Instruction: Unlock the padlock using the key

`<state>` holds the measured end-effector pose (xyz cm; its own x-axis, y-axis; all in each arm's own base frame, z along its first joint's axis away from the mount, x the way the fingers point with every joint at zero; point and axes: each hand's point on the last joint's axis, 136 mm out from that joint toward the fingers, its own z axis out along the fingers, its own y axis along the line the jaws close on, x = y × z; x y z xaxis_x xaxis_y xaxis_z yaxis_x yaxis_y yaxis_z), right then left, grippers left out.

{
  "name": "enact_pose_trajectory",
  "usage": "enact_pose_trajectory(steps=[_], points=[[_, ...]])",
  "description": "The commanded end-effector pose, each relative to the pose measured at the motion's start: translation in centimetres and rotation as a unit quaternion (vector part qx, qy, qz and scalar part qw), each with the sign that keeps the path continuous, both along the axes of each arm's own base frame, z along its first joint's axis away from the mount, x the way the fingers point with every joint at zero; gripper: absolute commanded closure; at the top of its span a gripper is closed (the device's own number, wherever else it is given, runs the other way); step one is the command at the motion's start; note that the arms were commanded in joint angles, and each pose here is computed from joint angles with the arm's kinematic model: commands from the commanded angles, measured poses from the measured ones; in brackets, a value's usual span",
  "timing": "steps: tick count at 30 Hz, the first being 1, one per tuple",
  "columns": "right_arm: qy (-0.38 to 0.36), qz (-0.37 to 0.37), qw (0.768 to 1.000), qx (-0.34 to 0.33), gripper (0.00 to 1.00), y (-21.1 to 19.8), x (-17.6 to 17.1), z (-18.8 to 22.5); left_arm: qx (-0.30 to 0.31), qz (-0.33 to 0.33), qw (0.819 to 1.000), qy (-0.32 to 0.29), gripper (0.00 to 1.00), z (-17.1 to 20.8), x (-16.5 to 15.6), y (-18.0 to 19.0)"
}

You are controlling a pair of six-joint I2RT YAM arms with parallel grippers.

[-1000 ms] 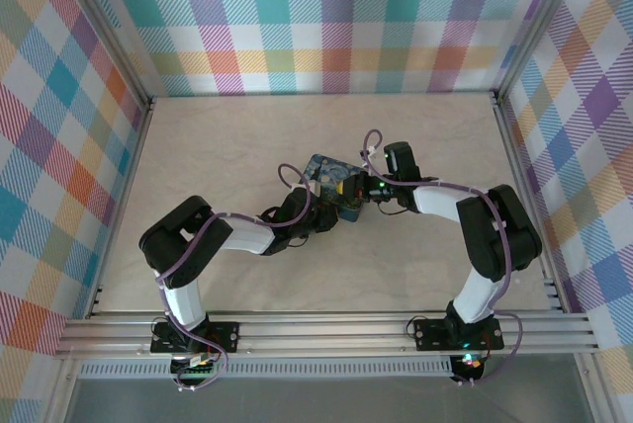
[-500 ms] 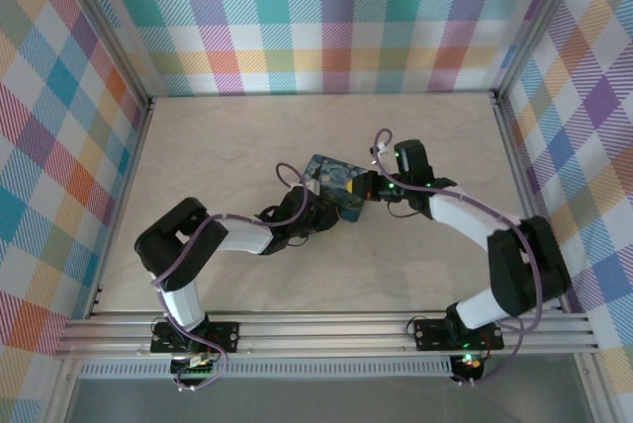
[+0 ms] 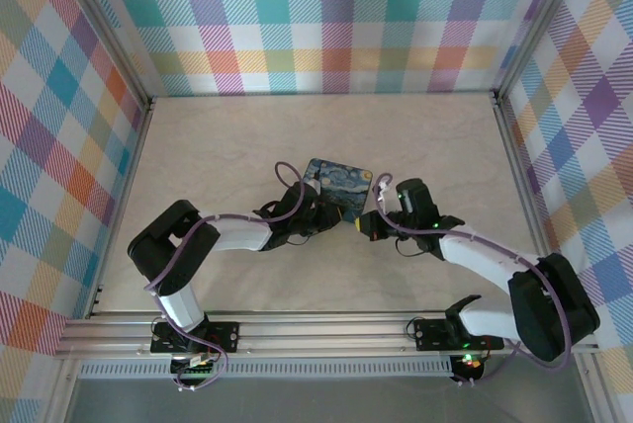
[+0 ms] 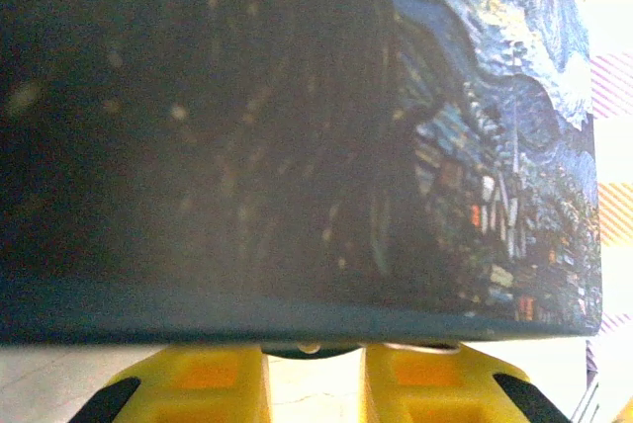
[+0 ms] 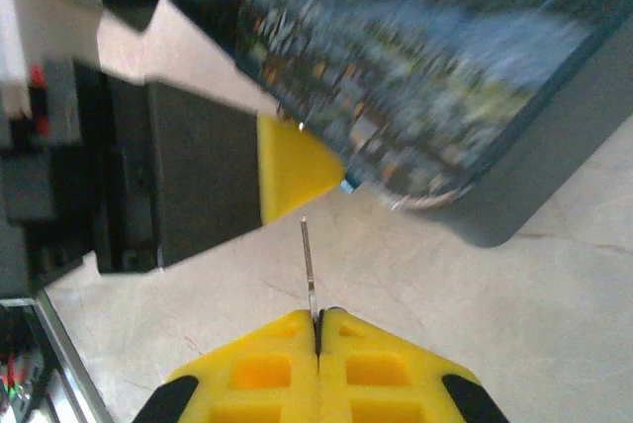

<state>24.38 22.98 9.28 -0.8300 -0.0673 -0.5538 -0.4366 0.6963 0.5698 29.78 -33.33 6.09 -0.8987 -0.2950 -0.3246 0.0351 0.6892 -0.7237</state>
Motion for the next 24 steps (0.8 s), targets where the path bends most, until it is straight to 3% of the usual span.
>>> enact_pose_trajectory(steps=[1,9,24], points=[[-0.045,-0.001,0.999,-0.008,1.00,0.4,0.3,-0.3,-0.037,-0.010,0.999,-0.008,0.80,3.3,0.1,-1.6],[-0.059,0.006,0.998,-0.038,1.00,0.7,0.3,-3.1,-0.032,-0.005,0.999,0.002,0.80,3.1,0.1,-1.5],[-0.095,0.032,0.994,-0.047,1.00,1.9,1.7,-3.6,-0.026,-0.004,1.000,0.002,0.80,3.2,0.1,-1.4]])
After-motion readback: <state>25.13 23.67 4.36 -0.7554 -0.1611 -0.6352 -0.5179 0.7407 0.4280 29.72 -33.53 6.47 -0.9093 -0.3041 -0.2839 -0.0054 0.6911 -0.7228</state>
